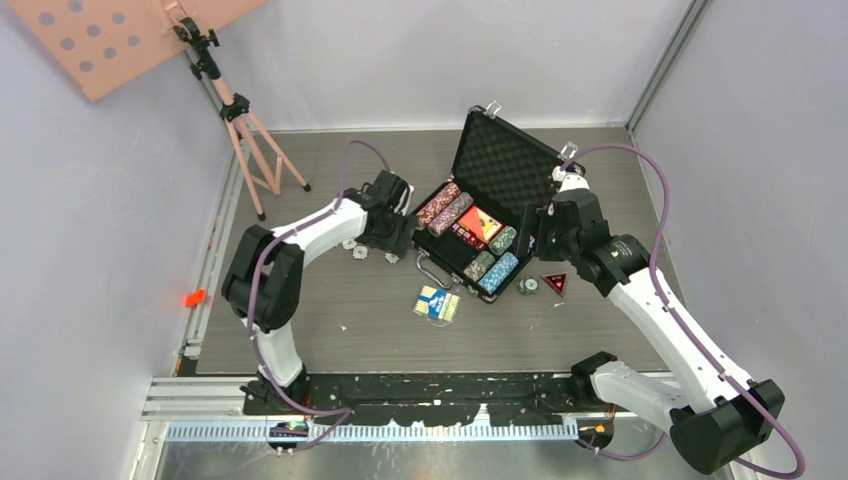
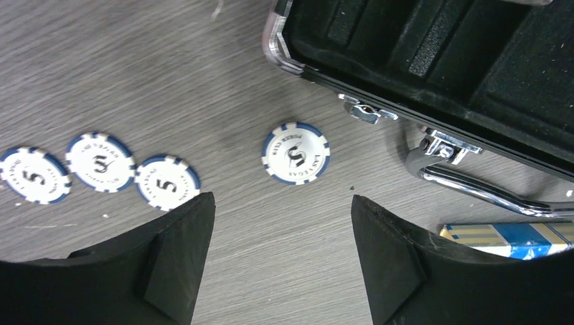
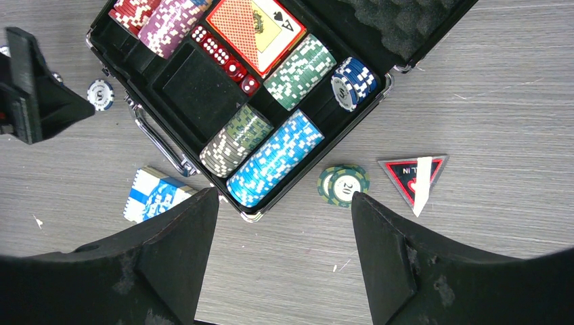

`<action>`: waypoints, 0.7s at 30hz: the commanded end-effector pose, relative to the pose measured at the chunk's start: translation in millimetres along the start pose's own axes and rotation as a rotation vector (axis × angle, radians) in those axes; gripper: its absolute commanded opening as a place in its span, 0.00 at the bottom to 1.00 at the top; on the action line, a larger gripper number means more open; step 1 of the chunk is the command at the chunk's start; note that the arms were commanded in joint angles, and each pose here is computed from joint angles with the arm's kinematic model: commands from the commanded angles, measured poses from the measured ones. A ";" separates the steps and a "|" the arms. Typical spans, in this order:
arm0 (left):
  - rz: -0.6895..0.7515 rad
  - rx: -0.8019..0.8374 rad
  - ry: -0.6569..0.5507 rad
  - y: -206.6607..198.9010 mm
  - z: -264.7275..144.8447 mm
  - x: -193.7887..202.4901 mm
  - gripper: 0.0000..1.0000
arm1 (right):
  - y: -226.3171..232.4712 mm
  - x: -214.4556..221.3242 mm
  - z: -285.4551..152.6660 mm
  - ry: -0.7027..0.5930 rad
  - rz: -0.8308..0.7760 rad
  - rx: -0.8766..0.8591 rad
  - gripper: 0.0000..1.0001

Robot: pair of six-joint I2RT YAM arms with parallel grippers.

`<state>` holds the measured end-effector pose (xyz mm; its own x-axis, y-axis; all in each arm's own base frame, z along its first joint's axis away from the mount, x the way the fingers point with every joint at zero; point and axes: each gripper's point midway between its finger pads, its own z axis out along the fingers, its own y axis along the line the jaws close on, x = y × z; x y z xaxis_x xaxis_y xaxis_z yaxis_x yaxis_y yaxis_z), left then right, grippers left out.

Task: Pack up texas hold em set

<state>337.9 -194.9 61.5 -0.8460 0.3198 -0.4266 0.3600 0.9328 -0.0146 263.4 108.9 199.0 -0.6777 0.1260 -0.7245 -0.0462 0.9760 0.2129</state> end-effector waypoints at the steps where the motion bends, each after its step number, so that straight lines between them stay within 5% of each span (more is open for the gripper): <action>1: 0.050 -0.018 -0.009 -8.9 10.2 -9.1 0.76 | 6.1 -17.6 -12.2 -0.062 0.016 -0.027 0.78; 21: 0.057 -0.064 0.104 -6.8 47.1 8.0 0.56 | 3.3 -20.0 -19.2 -0.075 0.012 -0.018 0.78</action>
<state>339.3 -207.9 23.0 -0.8632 0.3802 -0.3322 0.3899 0.9200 0.0400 258.1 106.4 199.9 -0.6808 0.1242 -0.7219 -0.0452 0.9765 0.2107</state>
